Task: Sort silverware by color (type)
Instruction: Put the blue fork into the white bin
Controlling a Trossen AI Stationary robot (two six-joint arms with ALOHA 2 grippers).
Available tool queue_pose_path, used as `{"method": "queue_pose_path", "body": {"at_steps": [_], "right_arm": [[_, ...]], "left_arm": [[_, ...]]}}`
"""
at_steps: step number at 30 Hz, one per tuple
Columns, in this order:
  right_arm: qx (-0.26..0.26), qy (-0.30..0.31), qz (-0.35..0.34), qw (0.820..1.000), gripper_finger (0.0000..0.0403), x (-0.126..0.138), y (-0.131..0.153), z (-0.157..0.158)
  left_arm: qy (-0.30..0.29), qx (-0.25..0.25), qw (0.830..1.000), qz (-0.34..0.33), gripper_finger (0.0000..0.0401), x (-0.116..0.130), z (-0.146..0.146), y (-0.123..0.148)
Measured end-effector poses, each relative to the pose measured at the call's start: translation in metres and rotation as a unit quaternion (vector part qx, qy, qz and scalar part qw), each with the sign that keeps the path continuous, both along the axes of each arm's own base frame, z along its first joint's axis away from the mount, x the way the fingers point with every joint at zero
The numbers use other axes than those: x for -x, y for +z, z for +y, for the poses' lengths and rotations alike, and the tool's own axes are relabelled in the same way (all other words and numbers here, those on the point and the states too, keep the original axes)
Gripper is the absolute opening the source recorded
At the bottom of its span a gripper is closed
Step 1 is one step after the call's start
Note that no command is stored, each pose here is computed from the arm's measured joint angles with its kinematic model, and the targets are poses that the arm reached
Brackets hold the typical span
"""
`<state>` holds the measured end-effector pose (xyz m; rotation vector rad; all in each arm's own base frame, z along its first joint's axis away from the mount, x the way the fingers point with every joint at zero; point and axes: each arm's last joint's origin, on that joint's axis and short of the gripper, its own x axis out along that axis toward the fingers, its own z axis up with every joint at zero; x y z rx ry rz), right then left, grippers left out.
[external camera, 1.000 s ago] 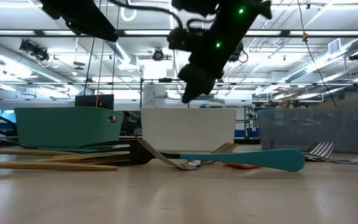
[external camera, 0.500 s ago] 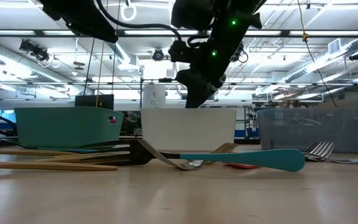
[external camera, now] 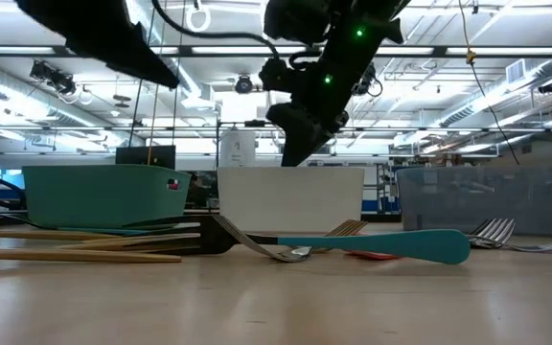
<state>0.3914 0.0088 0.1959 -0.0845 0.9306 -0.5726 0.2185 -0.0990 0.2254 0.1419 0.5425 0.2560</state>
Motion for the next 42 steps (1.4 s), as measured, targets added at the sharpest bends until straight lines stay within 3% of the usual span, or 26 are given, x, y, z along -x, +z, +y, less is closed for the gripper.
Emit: {"method": "queue_pose_path", "body": {"at_steps": [5,12,19,33,42], "right_arm": [[0.002,0.022,-0.039,0.999,0.0092,0.005,0.025,0.012],[0.005,0.122,-0.114,0.986,0.0092,0.001,0.048,0.049],[-0.051,0.186,-0.116,0.974,0.0092,-0.004,0.036,0.072],[-0.075,0.222,-0.134,0.963,0.0092,0.0,0.026,0.115],[-0.093,0.238,-0.146,0.956,0.0092,0.011,0.017,0.14]], "left_arm": [[-0.023,-0.017,1.0,0.0,0.016,0.001,0.0,-0.007],[-0.052,-0.023,0.998,0.009,0.016,0.001,-0.001,-0.007],[-0.065,-0.016,0.998,0.012,0.016,0.0,-0.002,-0.007],[-0.162,0.026,0.986,-0.034,0.016,-0.002,-0.018,0.003],[-0.166,0.07,0.983,-0.034,0.016,0.007,-0.032,0.002]]}}
